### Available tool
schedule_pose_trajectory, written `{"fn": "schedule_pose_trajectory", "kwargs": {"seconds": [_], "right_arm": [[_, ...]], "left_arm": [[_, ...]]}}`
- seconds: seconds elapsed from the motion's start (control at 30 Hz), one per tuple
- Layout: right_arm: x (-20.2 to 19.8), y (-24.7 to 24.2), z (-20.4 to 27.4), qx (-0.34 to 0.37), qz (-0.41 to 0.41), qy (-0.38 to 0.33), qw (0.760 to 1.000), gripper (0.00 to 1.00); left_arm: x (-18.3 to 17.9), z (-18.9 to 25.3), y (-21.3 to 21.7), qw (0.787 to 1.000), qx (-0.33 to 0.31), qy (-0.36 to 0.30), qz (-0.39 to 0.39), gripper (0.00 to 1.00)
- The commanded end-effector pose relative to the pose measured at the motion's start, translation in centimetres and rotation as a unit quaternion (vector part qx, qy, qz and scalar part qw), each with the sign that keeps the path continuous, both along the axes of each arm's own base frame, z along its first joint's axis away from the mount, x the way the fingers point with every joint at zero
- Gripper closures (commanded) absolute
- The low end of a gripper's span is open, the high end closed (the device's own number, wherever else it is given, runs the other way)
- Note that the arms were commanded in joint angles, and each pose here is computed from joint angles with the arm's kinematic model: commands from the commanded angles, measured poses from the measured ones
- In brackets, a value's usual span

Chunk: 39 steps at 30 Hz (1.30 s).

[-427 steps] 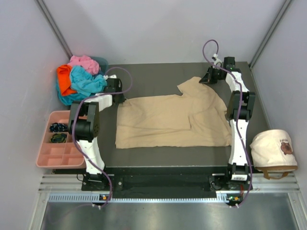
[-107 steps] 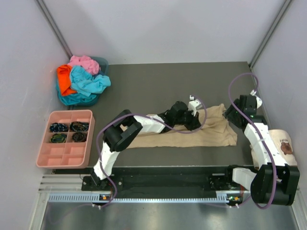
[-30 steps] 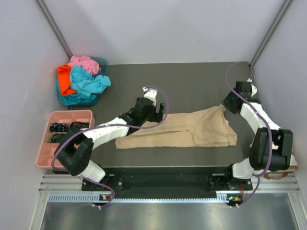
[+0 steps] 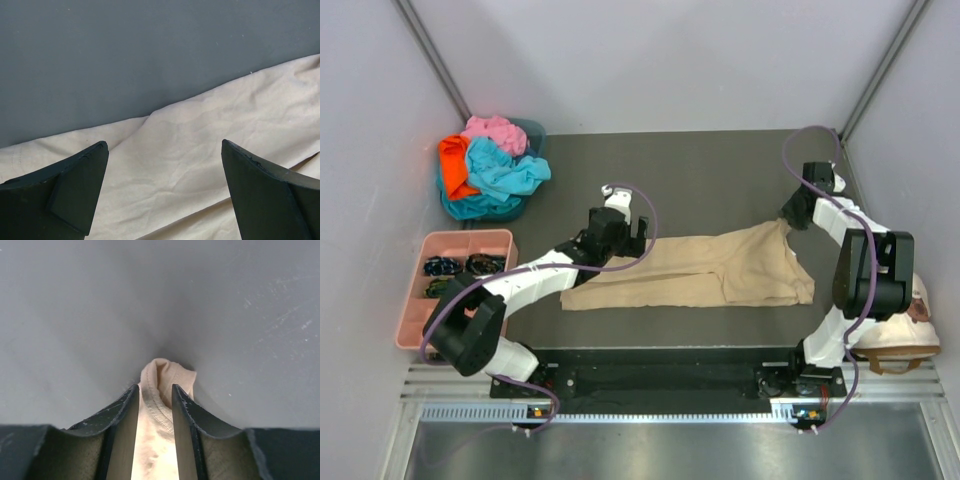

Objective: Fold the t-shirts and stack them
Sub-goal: Fold the other side of the tshirt into a rectangle

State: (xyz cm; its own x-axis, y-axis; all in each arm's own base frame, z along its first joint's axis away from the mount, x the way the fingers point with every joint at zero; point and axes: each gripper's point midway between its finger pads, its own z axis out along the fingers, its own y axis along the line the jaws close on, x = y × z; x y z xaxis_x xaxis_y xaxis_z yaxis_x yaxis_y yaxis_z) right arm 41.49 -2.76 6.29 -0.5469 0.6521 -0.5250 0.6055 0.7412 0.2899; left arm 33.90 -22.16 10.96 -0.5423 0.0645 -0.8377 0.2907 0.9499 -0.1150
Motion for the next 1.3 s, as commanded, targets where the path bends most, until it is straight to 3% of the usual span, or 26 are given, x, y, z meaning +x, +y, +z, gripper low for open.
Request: {"fn": "schedule_pose_trajectory", "kwargs": {"seconds": [0.0,0.5,0.77,1.27], "right_arm": [[2.0,-0.1,1.7,0.002,0.003,-0.032,0.999,0.68],[2.0,1.0,1.3,0.021,0.026,-0.028,0.999,0.71],[1.8,0.9,0.6,0.020,0.029,-0.015,0.999,1.00],[3.1,-2.2,2.2,-0.035,-0.047,-0.020,0.998,1.00]], "left_arm": [[0.5,1.5,0.1,1.000,-0.019,-0.022,0.012,0.01],[0.6,1.1,0.4,1.000,-0.018,-0.015,0.016,0.01],[0.6,1.1,0.3,1.000,-0.019,-0.015,0.015,0.01],[1.9,0.2,3.9,0.995,0.007,-0.011,0.096,0.01]]}}
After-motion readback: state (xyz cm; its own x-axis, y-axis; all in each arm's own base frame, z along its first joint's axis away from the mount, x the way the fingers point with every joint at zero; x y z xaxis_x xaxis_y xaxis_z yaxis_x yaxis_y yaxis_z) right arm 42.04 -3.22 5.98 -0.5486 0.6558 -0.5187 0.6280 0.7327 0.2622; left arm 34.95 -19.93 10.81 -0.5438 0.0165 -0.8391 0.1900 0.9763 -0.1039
